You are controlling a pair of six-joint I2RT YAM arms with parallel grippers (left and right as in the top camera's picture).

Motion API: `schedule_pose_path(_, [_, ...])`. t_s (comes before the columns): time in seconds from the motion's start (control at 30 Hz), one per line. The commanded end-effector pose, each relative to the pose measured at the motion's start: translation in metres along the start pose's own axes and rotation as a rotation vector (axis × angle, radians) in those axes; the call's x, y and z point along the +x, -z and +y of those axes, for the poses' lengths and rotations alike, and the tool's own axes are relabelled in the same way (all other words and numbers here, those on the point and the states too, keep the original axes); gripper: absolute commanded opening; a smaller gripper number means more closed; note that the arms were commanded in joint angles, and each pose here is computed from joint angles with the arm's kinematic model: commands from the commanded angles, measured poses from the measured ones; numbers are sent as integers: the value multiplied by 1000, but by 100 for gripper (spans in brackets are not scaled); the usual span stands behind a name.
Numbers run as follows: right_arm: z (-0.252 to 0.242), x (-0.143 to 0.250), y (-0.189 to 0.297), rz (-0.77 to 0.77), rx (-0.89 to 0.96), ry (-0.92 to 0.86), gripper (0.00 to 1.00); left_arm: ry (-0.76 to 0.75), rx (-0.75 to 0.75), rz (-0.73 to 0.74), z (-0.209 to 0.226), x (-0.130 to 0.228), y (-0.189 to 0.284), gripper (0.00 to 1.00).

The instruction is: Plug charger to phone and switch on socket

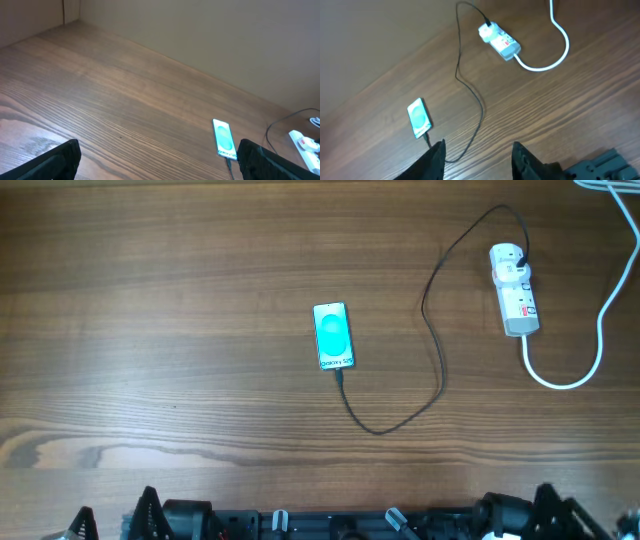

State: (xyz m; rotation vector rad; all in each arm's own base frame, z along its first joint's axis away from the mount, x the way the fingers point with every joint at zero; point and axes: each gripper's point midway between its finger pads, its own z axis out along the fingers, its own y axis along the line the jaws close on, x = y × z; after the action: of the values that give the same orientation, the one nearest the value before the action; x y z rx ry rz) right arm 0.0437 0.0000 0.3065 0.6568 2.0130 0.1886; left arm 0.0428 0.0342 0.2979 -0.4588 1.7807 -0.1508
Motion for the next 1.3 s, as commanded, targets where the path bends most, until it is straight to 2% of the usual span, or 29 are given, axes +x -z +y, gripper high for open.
schedule_pose_path(0.0, [17, 17, 18, -44, -155, 80, 44, -7, -17, -11, 3, -1, 1, 100])
schedule_pose_path(0.03, [15, 17, 20, -59, -152, 93, 44, -7, -17, -11, 3, -1, 1, 100])
schedule_pose_path(0.07, [12, 15, 21, -72, -133, 93, 38, -7, -17, -11, 3, -1, 1, 100])
schedule_pose_path(0.1, [11, 14, 21, -75, -125, 93, 4, -7, -17, -11, 3, -1, 1, 100])
schedule_pose_path(0.17, [10, 14, 21, -77, -119, 81, 6, -7, -17, -11, 3, -1, 1, 100])
schedule_pose_path(0.23, [3, 10, 20, -95, -77, 76, 15, -7, -17, -11, 3, -1, 1, 100])
schedule_pose_path(0.27, [3, 10, 20, -94, -78, 56, 33, -7, -17, -11, 3, -1, 1, 100])
schedule_pose_path(0.3, [3, 9, 20, -98, -77, 33, 46, -7, -17, -11, 3, -1, 1, 100])
schedule_pose_path(0.33, [5, 3, 18, -116, -82, 7, 64, -7, -17, -11, 3, -1, 1, 100])
schedule_pose_path(0.43, [8, -26, -3, -217, -55, -11, 89, -7, -17, -11, 3, -1, 1, 100])
schedule_pose_path(0.47, [7, -31, -10, -232, -43, -16, 89, -7, -17, -11, 3, -1, 1, 100])
schedule_pose_path(0.57, [13, -49, -48, -323, -91, -10, 100, -7, -17, -11, 3, -1, 1, 100])
schedule_pose_path(0.77, [60, -53, -138, -533, -501, 100, 99, -7, -17, -11, 3, -1, 1, 100])
schedule_pose_path(0.9, [66, -27, -178, -623, -647, 79, 100, -7, -17, -11, 3, -1, 1, 100])
schedule_pose_path(1.07, [41, -7, -214, -554, -486, 47, 99, -7, -17, -11, 3, -1, 1, 100])
schedule_pose_path(1.17, [15, 16, -240, -442, -344, 31, 99, -7, -17, -11, 3, -1, 1, 100])
schedule_pose_path(1.27, [21, 20, -240, -447, -345, 175, 99, -7, -17, -11, 3, -1, 1, 100])
